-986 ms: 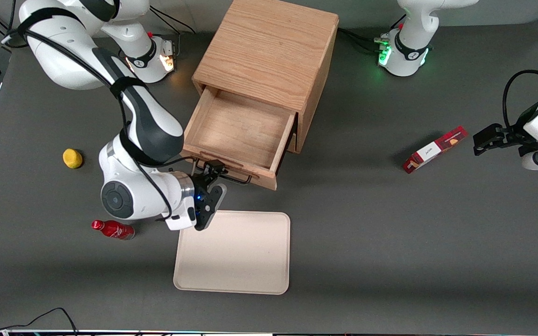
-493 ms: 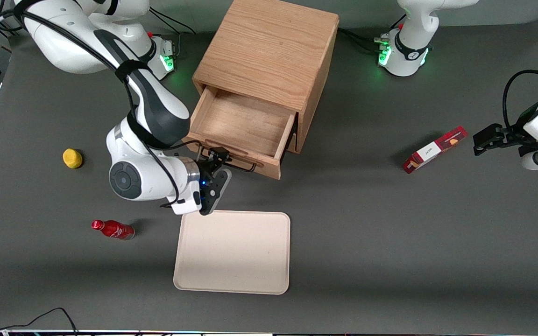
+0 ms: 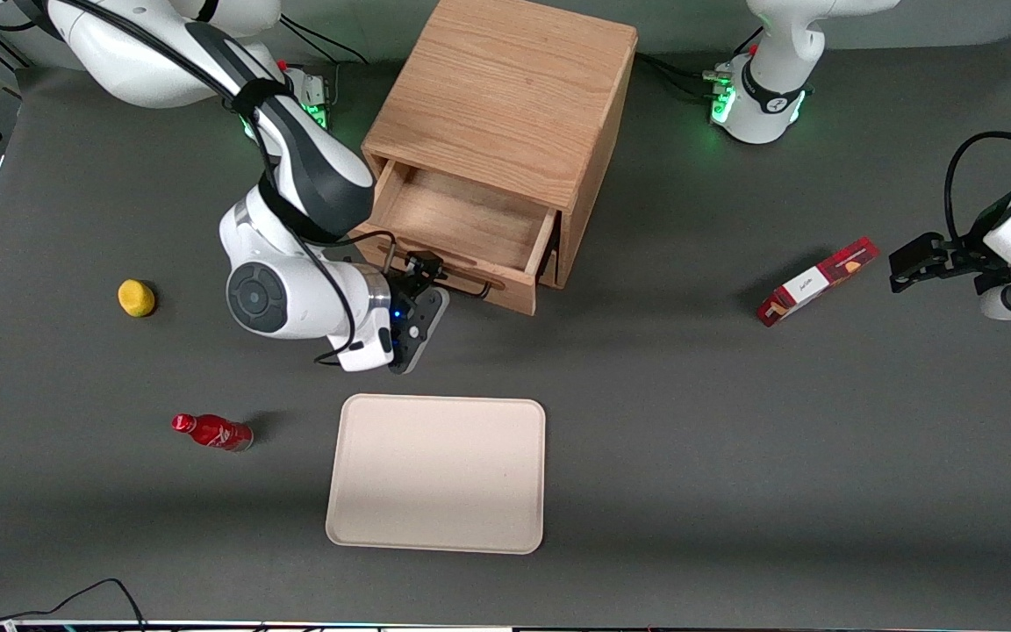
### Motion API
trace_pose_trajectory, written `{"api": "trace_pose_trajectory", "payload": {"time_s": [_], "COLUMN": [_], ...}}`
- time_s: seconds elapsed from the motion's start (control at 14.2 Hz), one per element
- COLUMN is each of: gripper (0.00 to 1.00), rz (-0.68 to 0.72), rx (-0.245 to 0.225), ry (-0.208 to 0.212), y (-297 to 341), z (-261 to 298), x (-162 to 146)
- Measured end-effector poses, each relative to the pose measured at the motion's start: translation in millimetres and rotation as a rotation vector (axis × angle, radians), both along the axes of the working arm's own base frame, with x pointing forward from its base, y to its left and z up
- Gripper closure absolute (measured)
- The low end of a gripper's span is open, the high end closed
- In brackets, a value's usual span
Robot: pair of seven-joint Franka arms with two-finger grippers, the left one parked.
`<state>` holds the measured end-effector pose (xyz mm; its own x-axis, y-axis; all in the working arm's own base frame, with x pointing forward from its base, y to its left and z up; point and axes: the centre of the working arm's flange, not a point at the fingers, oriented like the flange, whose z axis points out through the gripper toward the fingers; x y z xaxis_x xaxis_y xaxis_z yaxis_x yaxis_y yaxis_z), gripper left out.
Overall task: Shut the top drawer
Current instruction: 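Push the drawer front with the right gripper into the cabinet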
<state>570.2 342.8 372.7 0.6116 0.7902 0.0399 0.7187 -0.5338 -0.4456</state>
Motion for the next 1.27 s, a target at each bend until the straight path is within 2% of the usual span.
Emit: {"api": "trace_pose_trajectory", "payload": {"time_s": [0.35, 0.99, 1.27], "gripper": [0.00, 0.00, 0.00], "rz": [-0.021, -0.027, -0.043], "rx": [-0.010, -0.026, -0.029], "ry": [-0.004, 0.015, 0.008], "y": [23, 42, 40], "z": [-3, 9, 10], "x": [-31, -69, -81]}}
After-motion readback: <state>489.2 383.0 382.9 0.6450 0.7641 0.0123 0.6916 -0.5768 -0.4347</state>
